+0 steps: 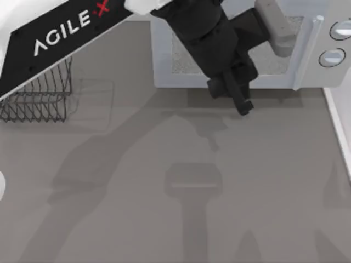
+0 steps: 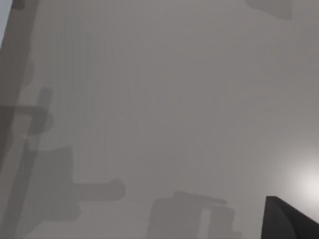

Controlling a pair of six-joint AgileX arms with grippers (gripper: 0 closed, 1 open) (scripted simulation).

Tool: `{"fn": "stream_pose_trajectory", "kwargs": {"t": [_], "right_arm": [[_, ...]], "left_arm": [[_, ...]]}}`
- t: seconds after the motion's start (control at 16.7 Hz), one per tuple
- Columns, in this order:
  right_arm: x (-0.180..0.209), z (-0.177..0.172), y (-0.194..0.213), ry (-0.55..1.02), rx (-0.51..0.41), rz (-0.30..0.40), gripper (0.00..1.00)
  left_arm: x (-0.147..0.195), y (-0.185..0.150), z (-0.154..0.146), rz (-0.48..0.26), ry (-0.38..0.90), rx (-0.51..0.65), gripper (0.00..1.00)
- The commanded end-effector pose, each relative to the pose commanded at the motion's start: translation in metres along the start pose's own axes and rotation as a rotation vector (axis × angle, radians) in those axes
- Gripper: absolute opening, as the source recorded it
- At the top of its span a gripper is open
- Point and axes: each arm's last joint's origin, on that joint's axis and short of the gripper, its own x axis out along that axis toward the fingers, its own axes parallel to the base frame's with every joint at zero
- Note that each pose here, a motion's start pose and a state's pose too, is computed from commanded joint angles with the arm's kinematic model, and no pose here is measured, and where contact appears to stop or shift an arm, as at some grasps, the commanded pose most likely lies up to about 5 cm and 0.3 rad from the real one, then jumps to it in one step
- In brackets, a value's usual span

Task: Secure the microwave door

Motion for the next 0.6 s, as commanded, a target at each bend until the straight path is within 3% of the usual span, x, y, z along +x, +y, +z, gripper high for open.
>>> {"fn": "stream_pose_trajectory", "kwargs": {"t": [0.24,0.6], "right_arm": [[0.0,0.0,0.0,0.0,0.0,0.0,1.0],[0.0,0.0,0.0,0.0,0.0,0.0,1.0]], "left_arm": [[0.012,0.0,0.003,-0.019,0.027,-0.016,0.0],[-0.003,0.003,0.016,0.032,-0.037,0.007,0.0]]}}
